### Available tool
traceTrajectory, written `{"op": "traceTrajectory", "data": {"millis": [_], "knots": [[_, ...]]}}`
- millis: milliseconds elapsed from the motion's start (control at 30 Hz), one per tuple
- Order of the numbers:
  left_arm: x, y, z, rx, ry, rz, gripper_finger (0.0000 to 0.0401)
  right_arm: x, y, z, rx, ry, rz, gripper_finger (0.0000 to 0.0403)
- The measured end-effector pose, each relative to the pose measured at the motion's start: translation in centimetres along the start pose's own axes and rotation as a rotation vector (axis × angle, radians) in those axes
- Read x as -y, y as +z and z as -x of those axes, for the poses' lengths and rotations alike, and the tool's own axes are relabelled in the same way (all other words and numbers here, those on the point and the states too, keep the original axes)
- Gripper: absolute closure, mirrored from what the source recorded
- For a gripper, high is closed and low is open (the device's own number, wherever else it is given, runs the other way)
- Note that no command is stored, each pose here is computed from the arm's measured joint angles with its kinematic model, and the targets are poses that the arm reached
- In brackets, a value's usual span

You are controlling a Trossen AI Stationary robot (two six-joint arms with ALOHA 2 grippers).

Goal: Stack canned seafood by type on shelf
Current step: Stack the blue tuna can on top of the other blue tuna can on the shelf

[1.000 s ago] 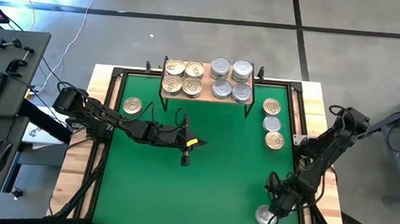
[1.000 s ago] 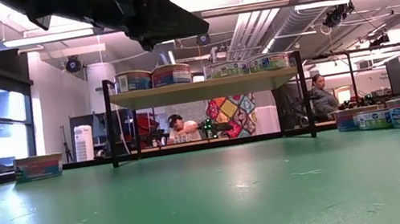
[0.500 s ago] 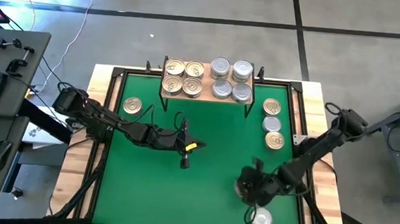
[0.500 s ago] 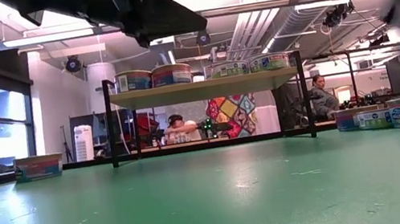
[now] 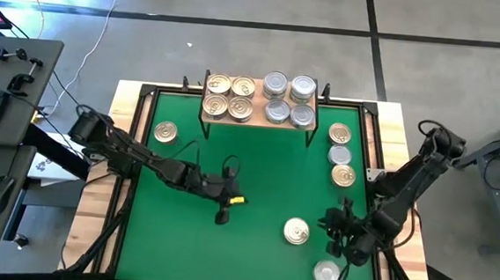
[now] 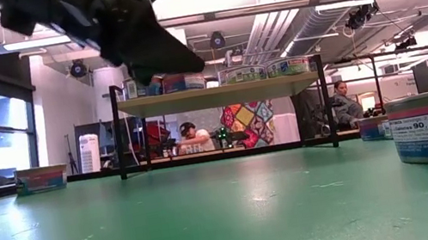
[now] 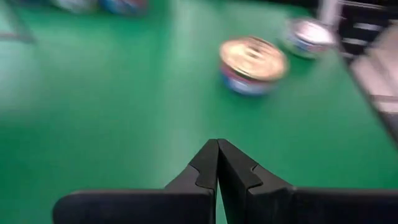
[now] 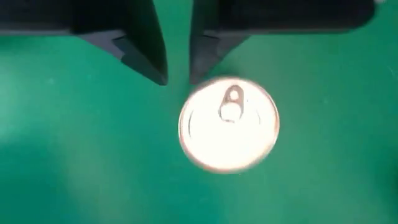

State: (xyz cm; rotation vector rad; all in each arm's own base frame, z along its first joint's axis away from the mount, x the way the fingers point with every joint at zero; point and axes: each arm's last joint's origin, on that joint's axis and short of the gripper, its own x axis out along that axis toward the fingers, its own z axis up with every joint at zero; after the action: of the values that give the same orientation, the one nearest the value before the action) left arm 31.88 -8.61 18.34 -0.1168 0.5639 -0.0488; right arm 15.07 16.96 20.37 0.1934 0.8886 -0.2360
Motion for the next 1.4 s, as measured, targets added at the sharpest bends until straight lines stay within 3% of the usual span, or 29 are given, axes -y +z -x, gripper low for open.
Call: {"op": "traceTrajectory", "data": {"millis": [200, 367, 567, 800, 933, 1133, 1267, 1400], "knots": [[1.5, -2.4, -3.8, 0.025, -0.158, 0.056, 0.0401, -0.4, -2.7, -3.5, 0.023, 0.073, 0.040, 0.0223], [1.8, -3.2, -7.7, 0.082, -0.194, 0.068, 0.0401, -0.4, -3.8, -6.5, 0.045, 0.141, 0.074, 0.0106], [1.7, -2.6, -11.8, 0.046, -0.334, 0.073, 0.0401, -1.1, -3.4, -9.4, 0.121, 0.179, 0.120, 0.0029], [1.2, -1.9, -14.1, 0.038, -0.449, 0.074, 0.0401, -1.8, -1.9, -12.9, 0.256, 0.109, 0.156, 0.0021], [1.0, -1.8, -14.2, 0.034, -0.452, 0.072, 0.0401, -1.5, -1.3, -14.6, 0.323, 0.080, 0.162, 0.0024], [1.0, -1.3, -13.8, 0.023, -0.441, 0.069, 0.0401, -1.3, -1.0, -15.5, 0.364, 0.065, 0.151, 0.0072], [1.5, -0.5, -11.8, -0.096, -0.369, 0.012, 0.0401, -1.6, -1.4, -15.2, 0.370, 0.055, 0.156, 0.0083], [2.3, 0.5, -8.2, -0.249, -0.190, -0.075, 0.0401, -1.9, -1.8, -14.8, 0.379, 0.041, 0.173, 0.0083]]}}
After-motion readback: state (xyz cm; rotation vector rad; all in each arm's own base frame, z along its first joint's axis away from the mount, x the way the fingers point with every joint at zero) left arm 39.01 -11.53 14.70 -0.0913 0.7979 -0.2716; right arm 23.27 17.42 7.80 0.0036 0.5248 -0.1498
